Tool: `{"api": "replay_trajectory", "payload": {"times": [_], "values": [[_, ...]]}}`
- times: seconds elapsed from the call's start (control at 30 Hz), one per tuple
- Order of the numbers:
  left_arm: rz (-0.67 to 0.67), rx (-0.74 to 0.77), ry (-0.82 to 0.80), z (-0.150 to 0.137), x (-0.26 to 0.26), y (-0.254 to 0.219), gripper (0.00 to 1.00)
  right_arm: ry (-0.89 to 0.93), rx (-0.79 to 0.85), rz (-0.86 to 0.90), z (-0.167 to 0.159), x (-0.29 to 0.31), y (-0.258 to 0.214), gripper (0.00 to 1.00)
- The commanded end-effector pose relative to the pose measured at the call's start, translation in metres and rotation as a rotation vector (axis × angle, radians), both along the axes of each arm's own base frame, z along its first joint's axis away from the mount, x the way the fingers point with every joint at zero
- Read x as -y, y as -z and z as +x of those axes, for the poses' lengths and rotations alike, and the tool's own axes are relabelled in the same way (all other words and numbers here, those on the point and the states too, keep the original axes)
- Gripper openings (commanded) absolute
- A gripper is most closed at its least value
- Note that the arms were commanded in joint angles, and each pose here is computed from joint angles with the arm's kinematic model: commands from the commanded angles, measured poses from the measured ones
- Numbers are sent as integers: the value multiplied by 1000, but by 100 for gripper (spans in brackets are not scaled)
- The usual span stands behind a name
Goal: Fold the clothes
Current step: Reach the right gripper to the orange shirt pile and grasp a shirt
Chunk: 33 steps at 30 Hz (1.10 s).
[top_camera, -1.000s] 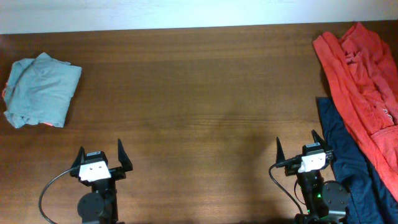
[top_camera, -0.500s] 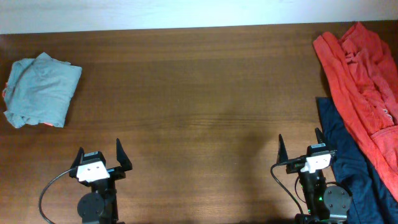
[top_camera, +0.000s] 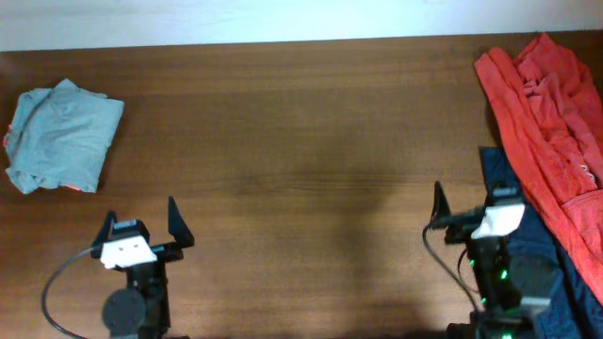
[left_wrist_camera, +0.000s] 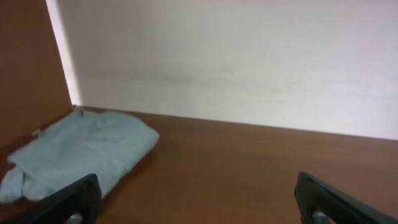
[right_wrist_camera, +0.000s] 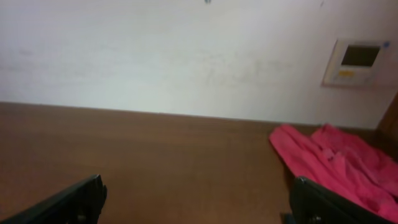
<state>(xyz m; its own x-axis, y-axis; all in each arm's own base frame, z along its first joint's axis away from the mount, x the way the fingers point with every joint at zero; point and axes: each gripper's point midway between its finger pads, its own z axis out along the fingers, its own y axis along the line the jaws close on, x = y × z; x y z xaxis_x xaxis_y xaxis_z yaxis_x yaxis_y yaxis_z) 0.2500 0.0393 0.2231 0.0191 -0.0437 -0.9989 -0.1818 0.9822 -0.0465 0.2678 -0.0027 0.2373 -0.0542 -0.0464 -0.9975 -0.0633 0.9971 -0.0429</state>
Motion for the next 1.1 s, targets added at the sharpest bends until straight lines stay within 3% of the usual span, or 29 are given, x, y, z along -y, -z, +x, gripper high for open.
{"api": "replay_trajectory", "payload": {"times": [0.0,0.27,0.63,0.83,1.07], "values": [[14,-11,16,11,1,-31,99,8,-32,14,19,3,-33,99],[-43,-146,181,79,23,-75,99,10,-272,44,70,10,-81,99],[-140,-543,391,183,49,-60,99,-21,-555,-9,116,16,-93,99],[-177,-819,515,219,66,0,99,-10,-639,-2,128,25,-70,99],[-254,-1028,509,226,66,88,99,389,-843,389,116,127,0,99]]}}
